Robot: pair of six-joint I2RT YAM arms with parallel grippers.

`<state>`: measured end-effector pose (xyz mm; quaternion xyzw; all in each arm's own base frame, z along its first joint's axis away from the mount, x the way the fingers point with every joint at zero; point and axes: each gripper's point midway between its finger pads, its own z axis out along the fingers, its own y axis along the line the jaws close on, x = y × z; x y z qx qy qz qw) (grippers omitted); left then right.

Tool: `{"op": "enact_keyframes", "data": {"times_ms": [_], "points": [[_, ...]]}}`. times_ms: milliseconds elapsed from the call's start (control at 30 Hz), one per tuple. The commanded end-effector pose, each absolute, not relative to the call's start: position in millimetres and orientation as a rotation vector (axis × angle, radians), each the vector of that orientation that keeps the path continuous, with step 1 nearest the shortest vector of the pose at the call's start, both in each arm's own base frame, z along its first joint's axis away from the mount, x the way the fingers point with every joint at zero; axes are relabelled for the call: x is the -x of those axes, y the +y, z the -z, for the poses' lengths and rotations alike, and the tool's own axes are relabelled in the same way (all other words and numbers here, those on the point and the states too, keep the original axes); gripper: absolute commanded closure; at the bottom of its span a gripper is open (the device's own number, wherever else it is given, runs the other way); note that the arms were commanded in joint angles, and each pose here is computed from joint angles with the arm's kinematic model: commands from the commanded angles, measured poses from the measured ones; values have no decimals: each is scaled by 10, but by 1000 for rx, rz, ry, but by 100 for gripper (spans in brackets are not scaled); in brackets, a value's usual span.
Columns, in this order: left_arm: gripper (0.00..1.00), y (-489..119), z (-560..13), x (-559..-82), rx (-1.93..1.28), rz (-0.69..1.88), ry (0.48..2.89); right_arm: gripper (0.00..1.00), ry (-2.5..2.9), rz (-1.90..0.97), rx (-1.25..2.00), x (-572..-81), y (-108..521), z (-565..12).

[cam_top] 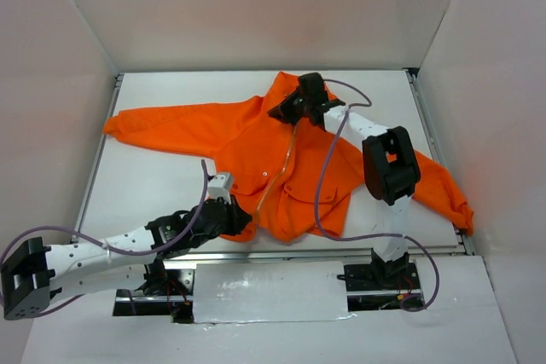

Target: Zip up the jacket

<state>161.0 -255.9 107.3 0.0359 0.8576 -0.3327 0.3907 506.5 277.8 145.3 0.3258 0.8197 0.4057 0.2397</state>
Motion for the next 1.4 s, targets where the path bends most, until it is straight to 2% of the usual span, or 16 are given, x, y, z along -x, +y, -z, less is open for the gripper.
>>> {"op": "enact_keyframes", "data": {"times_ms": [0,233,333,433,467,500,533,600,667,800,933,1000,1033,1067,1133,1367], "points": [[100,-2182,-1014,-1726,135,617,2234,81,2264,-952,-960,-4813,2607,-1149],[100,-1759,-1104,-1731,459,501,2194,82,2408,-1097,-822,-4329,3055,-809],[66,-1890,-1389,-1795,341,553,2146,79,2360,-1235,-562,-4290,3300,-1182],[27,-2169,-1820,-1845,160,619,2111,41,2192,-1319,-311,-4213,3279,-1924],[23,-2267,-2119,-1882,134,664,2073,23,2148,-1270,-298,-4258,3184,-2120],[19,-2319,-2230,-1896,99,665,2066,21,2080,-1239,-270,-4267,3040,-2463],[15,-2379,-2266,-1904,5,630,2074,5,2086,-1192,-277,-4254,2918,-2556],[8,-2455,-2641,-1966,-16,654,2016,4,1986,-1146,-258,-4226,2644,-3010],[2,-2591,-2863,-2111,-98,632,1918,4,1978,-1039,-376,-4232,2221,-3051],[1,-2925,-2971,-2673,-189,651,1847,3,1829,-783,-629,-4047,1294,-3288],[1,-3378,-2520,-3239,-318,602,1897,3,1792,-603,-734,-3727,775,-3317],[0,-3571,-2581,-3503,-394,542,1873,2,1755,-602,-713,-3554,700,-3472],[2,-3697,-2186,-3680,-435,464,1944,2,1766,-593,-702,-3491,686,-3456],[4,-3789,-2371,-3849,-417,433,1918,2,1765,-599,-687,-3435,691,-3477],[4,-3708,-1909,-4192,-360,201,1981,2,1764,-640,-632,-3293,741,-3526],[2,-3850,-1346,-4881,-315,43,2041,2,1761,-768,-511,-3000,922,-3504]]}}
